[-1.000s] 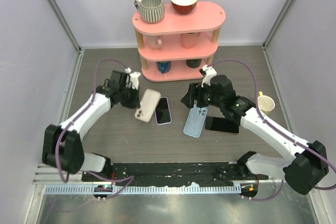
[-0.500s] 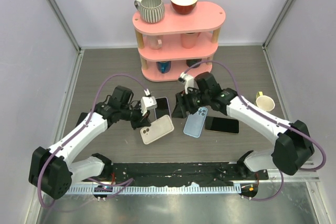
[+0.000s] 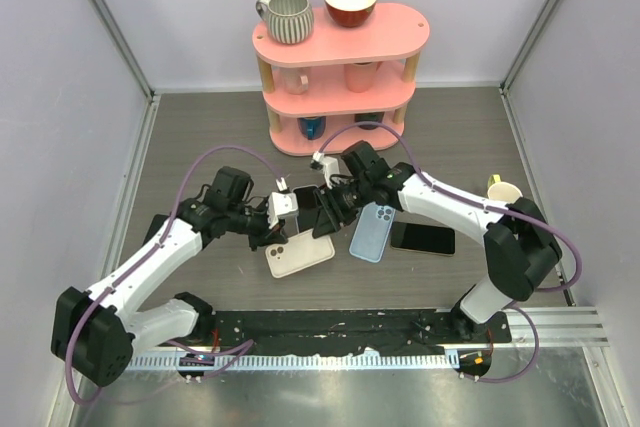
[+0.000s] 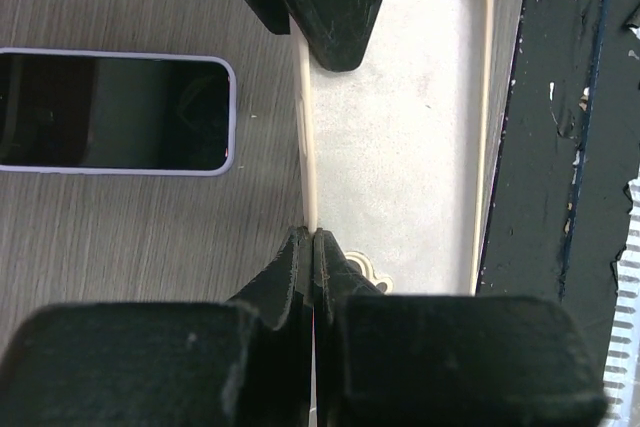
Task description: Put the phone into the phone case
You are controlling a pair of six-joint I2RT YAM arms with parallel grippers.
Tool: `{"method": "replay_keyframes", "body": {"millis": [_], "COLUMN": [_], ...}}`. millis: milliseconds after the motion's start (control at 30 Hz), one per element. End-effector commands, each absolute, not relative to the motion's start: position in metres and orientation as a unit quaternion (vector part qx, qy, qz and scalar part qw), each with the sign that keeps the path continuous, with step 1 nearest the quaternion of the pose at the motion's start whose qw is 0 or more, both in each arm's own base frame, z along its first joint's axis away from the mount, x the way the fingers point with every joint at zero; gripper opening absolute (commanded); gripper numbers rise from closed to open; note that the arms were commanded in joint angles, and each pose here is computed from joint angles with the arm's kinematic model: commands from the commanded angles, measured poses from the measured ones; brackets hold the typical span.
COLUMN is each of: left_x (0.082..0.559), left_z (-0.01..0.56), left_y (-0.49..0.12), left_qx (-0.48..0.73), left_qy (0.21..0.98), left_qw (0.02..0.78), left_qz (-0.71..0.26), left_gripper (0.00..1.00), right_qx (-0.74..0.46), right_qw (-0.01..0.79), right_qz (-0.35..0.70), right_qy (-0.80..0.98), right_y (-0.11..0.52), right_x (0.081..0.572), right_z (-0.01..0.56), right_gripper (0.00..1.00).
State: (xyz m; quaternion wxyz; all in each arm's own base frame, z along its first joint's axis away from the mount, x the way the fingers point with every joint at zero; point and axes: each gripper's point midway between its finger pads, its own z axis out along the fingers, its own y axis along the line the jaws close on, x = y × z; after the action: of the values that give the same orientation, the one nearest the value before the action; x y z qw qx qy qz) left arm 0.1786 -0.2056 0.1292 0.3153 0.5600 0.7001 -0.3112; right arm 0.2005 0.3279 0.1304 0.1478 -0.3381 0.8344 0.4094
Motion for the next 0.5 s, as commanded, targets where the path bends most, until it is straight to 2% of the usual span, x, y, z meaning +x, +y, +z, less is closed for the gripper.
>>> {"method": "replay_keyframes", "body": {"millis": [0,133,267,300,333,367,400,433,467], "left_x": [0.176,0.176,0.181,0.191,0.200,0.208,0.220,0.225,0.229], "left_z": [0.139,0.138,0.143,0.145,0.146,0.150,0.156,0.159,0.167], "left_y": [-0.213,-0.213,-0.212,-0.211,-0.210,-0.209,-0.210,-0.209,-0.211], "left_qx": [0.579,0.581,0.578,0.559,0.546,0.525,0.505,0.483,0.475], "left_qy": [0.668,0.670,0.671,0.687,0.697,0.711,0.719,0.734,0.734], "left_qw": [0.338,0.333,0.345,0.360,0.370,0.380,0.399,0.403,0.413], "left_qz": [-0.322,-0.320,-0.312,-0.294,-0.280,-0.272,-0.260,-0.256,-0.257], "left_gripper": [0.00,0.00,0.00,0.00,0.17,0.40,0.50,0.65,0.71], "right_qx": [-0.347,-0.341,-0.336,-0.334,-0.326,-0.312,-0.306,-0.292,-0.281], "right_qw": [0.178,0.166,0.161,0.169,0.168,0.165,0.181,0.186,0.193], "right_qz": [0.442,0.452,0.451,0.455,0.456,0.462,0.470,0.468,0.469], "right_qy": [0.808,0.807,0.811,0.808,0.811,0.814,0.808,0.813,0.815], "right_y": [0.346,0.351,0.350,0.352,0.351,0.353,0.356,0.355,0.356], "right_x": [0.213,0.213,0.211,0.213,0.212,0.211,0.215,0.217,0.220], "right_z": [0.157,0.150,0.141,0.144,0.143,0.145,0.153,0.150,0.151], "right_gripper": [0.42,0.43,0.04,0.01,0.01,0.01,0.01,0.01,0.01]}}
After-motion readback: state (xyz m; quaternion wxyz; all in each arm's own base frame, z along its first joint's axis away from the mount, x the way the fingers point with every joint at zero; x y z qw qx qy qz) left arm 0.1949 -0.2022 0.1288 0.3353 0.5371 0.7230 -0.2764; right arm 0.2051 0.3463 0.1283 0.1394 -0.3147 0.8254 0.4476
